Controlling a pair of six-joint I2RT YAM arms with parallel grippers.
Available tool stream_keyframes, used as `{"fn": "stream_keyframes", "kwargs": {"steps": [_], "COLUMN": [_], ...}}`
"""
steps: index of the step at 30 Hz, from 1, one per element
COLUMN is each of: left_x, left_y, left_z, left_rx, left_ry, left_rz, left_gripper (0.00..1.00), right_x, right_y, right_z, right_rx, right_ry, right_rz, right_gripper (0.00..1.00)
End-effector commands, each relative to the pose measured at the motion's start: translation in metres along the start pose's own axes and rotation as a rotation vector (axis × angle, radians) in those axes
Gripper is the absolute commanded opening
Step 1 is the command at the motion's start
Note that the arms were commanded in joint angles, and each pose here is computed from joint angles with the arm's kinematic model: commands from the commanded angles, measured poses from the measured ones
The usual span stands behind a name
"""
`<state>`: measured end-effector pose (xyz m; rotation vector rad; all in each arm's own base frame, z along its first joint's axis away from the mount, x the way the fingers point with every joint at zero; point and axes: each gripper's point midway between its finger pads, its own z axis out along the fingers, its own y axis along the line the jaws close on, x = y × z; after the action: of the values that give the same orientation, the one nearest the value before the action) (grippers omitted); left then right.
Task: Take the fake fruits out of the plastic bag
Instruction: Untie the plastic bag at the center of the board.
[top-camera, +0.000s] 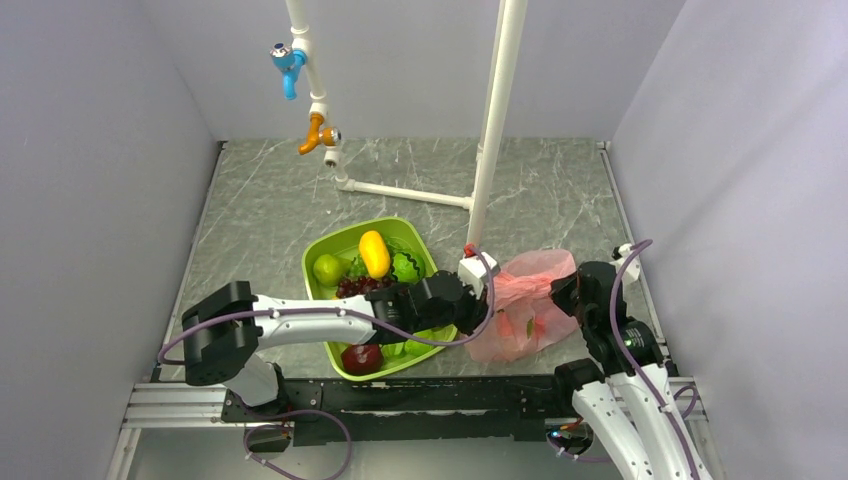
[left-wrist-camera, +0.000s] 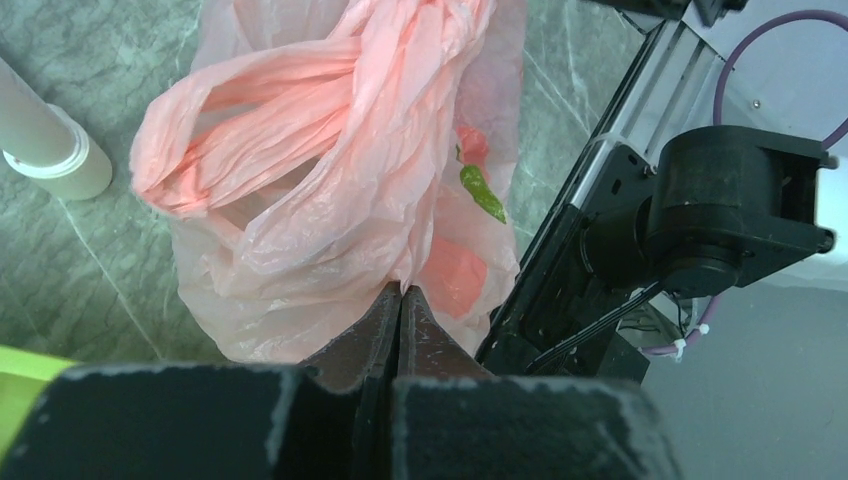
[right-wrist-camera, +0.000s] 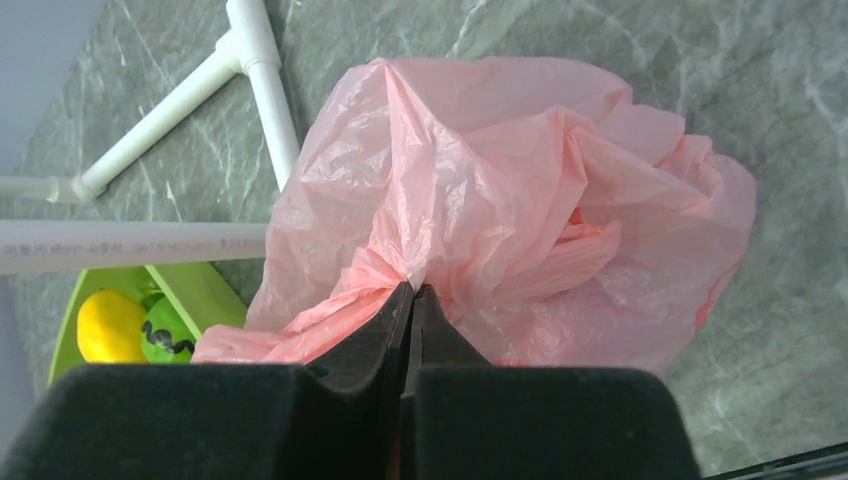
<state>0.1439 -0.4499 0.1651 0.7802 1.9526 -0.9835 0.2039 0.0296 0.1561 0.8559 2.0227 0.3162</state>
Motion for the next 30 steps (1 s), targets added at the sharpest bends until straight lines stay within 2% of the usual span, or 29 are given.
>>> {"fn": "stream_keyframes", "kwargs": {"steps": [1, 3, 5, 7, 10, 14, 19, 23, 27, 30], "left_x": [-0.014, -0.026, -0.045, -0.062, -0.080, -0.092, -0.083, -0.071, -0.073, -0.076], "left_y": [-0.004, -0.004, -0.008, -0.019, -0.032, -0.041, -0.046, -0.037, -0.018, -0.019], "left_z": [-0.015, -0.021, -0.025, -0.023, -0.018, -0.004, 0.021, 0.035, 0.042, 0.040], "left_rx": [0.022, 0.012, 0.007, 0.029, 0.045, 0.080, 0.122, 0.103, 0.015, 0.015], "left_ry": [-0.031, -0.048, -0.066, -0.065, -0.033, -0.080, -0.003, 0.033, 0.040, 0.020], "left_rz": [0.033, 0.090, 0.138, 0.178, 0.218, 0.282, 0.428, 0.445, 0.412, 0.388], "left_gripper": [0.09, 0.19, 0.36, 0.51, 0.59, 0.62, 0.63, 0.61, 0.43, 0.32], "right_x": [-0.038, -0.039, -0.025, -0.013, -0.014, -0.015, -0.017, -0.018, -0.019, -0.019], "right_y": [0.009, 0.017, 0.042, 0.057, 0.053, 0.050, 0.053, 0.054, 0.054, 0.049], "right_z": [-0.015, -0.020, -0.023, -0.030, -0.037, -0.042, -0.044, -0.046, -0.044, -0.041], "right_rx": [0.002, -0.033, -0.200, -0.302, -0.287, -0.296, -0.315, -0.313, -0.309, -0.285], "right_ry": [-0.114, -0.101, -0.036, 0.021, 0.023, 0.000, -0.006, 0.000, -0.008, -0.016], "right_rz": [-0.081, -0.136, -0.219, -0.234, -0.209, -0.208, -0.196, -0.199, -0.206, -0.198], "right_gripper": [0.00, 0.00, 0.00, 0.00, 0.00, 0.00, 0.00, 0.00, 0.00, 0.00]}}
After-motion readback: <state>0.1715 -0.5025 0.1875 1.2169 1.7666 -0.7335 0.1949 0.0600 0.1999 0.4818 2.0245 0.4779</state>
